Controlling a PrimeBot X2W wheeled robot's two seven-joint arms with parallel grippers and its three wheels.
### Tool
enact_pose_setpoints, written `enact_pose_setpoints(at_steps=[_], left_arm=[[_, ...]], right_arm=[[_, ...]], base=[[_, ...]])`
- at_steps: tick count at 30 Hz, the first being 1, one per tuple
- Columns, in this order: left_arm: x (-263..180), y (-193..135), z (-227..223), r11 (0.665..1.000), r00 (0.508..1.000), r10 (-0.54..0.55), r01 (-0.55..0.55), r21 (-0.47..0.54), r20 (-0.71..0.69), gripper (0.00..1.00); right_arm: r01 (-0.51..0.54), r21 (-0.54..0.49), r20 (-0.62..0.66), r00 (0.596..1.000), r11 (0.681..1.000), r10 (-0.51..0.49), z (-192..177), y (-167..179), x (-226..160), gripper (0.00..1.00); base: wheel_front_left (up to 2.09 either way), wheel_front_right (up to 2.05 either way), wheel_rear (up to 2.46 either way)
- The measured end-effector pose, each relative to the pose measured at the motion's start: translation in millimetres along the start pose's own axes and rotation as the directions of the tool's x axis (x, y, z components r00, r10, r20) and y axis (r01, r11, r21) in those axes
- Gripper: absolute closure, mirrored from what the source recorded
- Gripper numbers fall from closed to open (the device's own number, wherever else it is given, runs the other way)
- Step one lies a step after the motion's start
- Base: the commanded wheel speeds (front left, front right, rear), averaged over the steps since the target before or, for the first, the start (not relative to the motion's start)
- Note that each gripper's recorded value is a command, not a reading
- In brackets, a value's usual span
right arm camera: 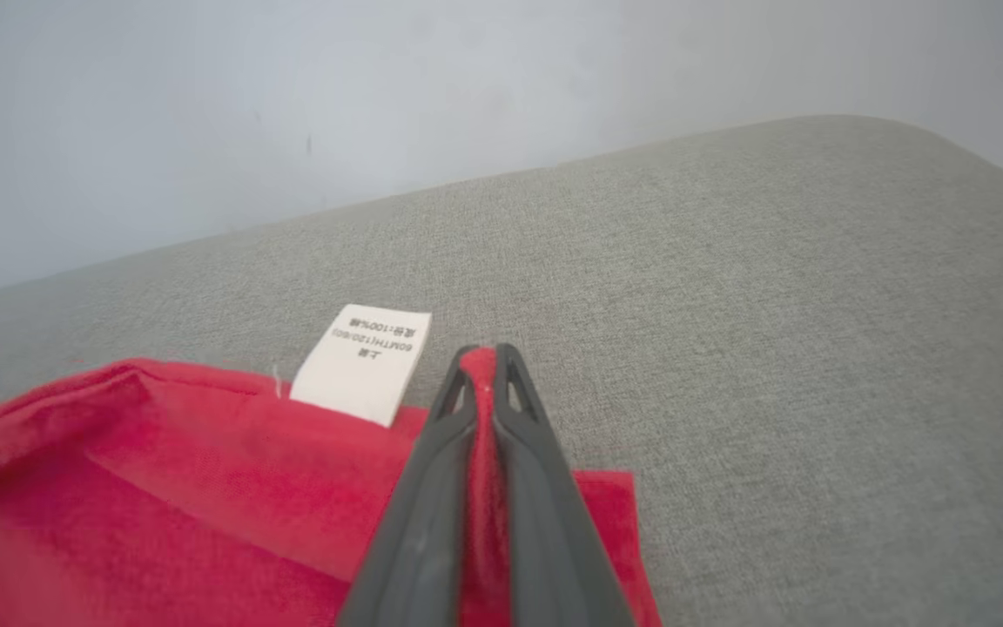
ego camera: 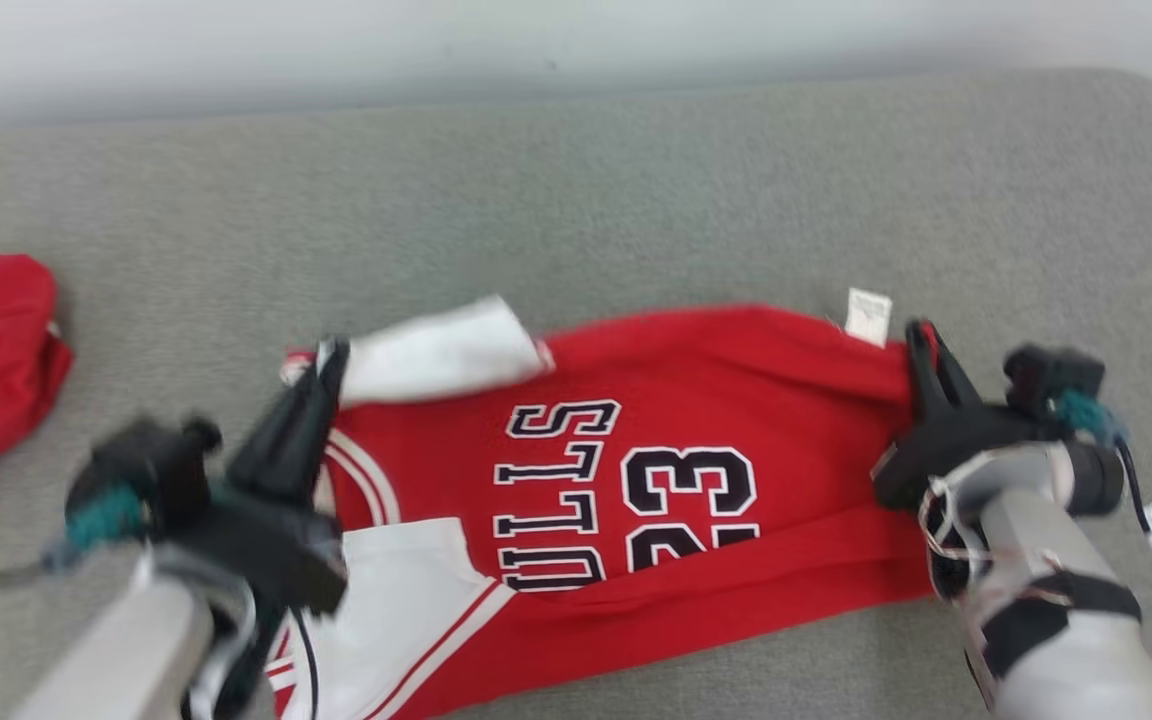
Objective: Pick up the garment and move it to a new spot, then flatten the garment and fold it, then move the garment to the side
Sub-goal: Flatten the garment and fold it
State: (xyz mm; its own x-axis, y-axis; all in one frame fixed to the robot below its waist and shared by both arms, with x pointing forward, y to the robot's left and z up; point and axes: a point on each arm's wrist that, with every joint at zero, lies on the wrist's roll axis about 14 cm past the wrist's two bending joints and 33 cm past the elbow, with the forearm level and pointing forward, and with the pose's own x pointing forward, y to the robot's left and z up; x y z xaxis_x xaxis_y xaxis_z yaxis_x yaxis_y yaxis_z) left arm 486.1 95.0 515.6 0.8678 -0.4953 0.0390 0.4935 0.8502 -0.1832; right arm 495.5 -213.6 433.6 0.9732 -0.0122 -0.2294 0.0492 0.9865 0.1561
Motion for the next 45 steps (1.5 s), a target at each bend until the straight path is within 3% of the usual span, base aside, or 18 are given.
enact_pose_setpoints(at_steps=[10, 23, 24, 25, 26, 27, 37, 45], left_arm=[[-74.3, -17.4, -33.4, 0.992, 0.994, 0.098, -0.102, -0.075, -0.054, 1.00], [-105.4, -15.1, -68.0, 0.967, 0.972, 0.197, -0.215, -0.140, -0.129, 1.00], [-106.4, -13.6, -69.6, 0.964, 0.969, 0.206, -0.225, -0.142, -0.133, 1.00], [-107.6, -13.1, -71.0, 0.965, 0.969, 0.208, -0.225, -0.131, -0.137, 0.60], [-108.3, -12.4, -71.3, 0.966, 0.968, 0.212, -0.228, -0.118, -0.137, 0.13], [-108.2, -10.8, -69.4, 0.962, 0.966, 0.225, -0.241, -0.126, -0.128, 0.00], [-128.7, 13.7, -28.5, 0.929, 0.932, 0.361, -0.358, -0.090, 0.021, 0.00], [-159.9, 39.5, 2.4, 0.878, 0.869, 0.477, -0.477, -0.036, 0.128, 0.00]], right_arm=[[-0.015, 0.025, 0.017, 1.000, 1.000, 0.014, -4.7, -5.5, -24.3, 1.00], [-0.034, 0.048, -0.013, 0.999, 0.998, 0.035, -19.6, -2.5, -41.7, 1.00], [-0.034, 0.052, -0.015, 0.999, 0.998, 0.035, -20.7, -2.2, -43.1, 0.77], [-0.036, 0.054, -0.015, 0.999, 0.998, 0.037, -21.0, -1.6, -44.1, 0.39], [-0.039, 0.056, -0.014, 0.999, 0.998, 0.040, -20.9, -0.6, -45.0, 0.01], [-0.045, 0.061, -0.009, 0.999, 0.997, 0.045, -20.2, 1.2, -46.0, 0.00], [-0.044, 0.099, 0.101, 0.994, 0.994, 0.034, 5.9, -6.3, -61.7, 0.00], [-0.002, 0.028, 0.022, 1.000, 1.000, 0.001, -14.3, -24.2, -71.7, 0.00]], base=[[0.00, 0.00, 0.00], [0.00, 0.00, 0.00], [0.00, 0.00, 0.00], [0.00, 0.00, 0.00], [0.00, 0.00, 0.00], [0.00, 0.00, 0.00], [0.00, 0.00, 0.00], [0.00, 0.00, 0.00]])
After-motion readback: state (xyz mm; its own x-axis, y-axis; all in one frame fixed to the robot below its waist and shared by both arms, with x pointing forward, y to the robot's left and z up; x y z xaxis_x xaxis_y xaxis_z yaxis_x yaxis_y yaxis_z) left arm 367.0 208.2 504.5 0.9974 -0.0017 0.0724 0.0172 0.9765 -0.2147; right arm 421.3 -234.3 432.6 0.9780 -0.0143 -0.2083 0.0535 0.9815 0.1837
